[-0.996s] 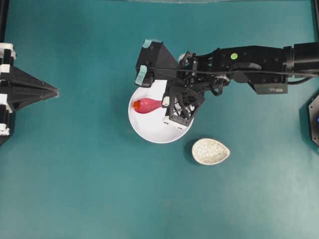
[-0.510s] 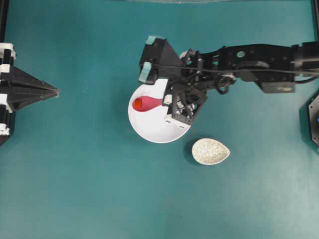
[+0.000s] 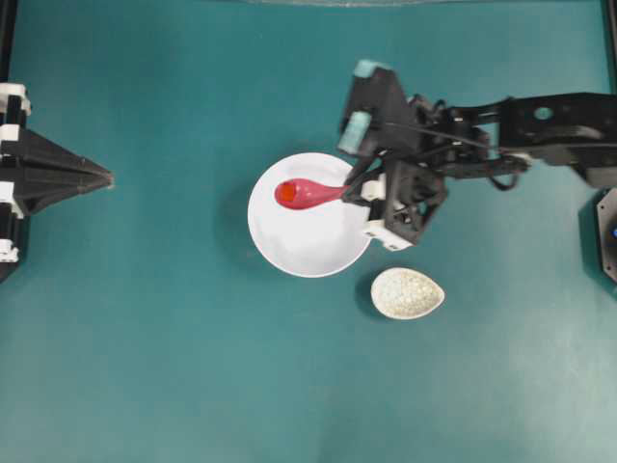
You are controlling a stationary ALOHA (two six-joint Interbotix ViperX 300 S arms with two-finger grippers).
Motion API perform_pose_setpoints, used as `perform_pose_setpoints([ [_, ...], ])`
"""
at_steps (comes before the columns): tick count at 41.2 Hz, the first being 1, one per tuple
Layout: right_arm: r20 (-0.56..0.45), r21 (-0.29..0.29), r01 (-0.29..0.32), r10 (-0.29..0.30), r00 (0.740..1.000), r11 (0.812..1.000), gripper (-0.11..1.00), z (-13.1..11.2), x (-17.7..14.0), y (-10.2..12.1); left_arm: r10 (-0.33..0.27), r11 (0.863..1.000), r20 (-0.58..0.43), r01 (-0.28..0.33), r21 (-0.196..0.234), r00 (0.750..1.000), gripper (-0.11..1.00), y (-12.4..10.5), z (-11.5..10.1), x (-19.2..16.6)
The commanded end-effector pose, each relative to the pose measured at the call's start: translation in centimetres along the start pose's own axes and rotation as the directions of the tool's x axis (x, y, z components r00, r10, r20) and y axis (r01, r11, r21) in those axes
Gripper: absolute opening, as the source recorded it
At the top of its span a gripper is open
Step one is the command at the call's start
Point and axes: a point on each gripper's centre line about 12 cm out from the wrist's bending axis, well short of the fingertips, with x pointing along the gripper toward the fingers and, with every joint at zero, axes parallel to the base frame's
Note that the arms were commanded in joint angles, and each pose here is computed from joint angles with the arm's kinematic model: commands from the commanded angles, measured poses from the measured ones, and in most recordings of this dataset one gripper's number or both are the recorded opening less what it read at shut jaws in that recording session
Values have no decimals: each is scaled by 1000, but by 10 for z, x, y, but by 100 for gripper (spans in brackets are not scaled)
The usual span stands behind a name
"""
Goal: Grip the spoon and scoop the red block from the bowl with right arm.
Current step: 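Raise the spoon with the cube on it out of the bowl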
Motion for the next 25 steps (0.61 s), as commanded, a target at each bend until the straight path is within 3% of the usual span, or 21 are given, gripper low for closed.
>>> perform_pose_setpoints([
  [1,106,-5,-28,29,994,1000,24,5,-19,4,1,1000,31,-1,-2,1000,1,0,13,0],
  [13,227,12,-64,59,972,998,24,-18,-38,0,1,1000,34,-1,0,999,1,0,13,0],
  [25,253,14,-72,66,965,997,24,-24,-46,-1,1,1000,43,-1,1,999,1,0,16,0],
])
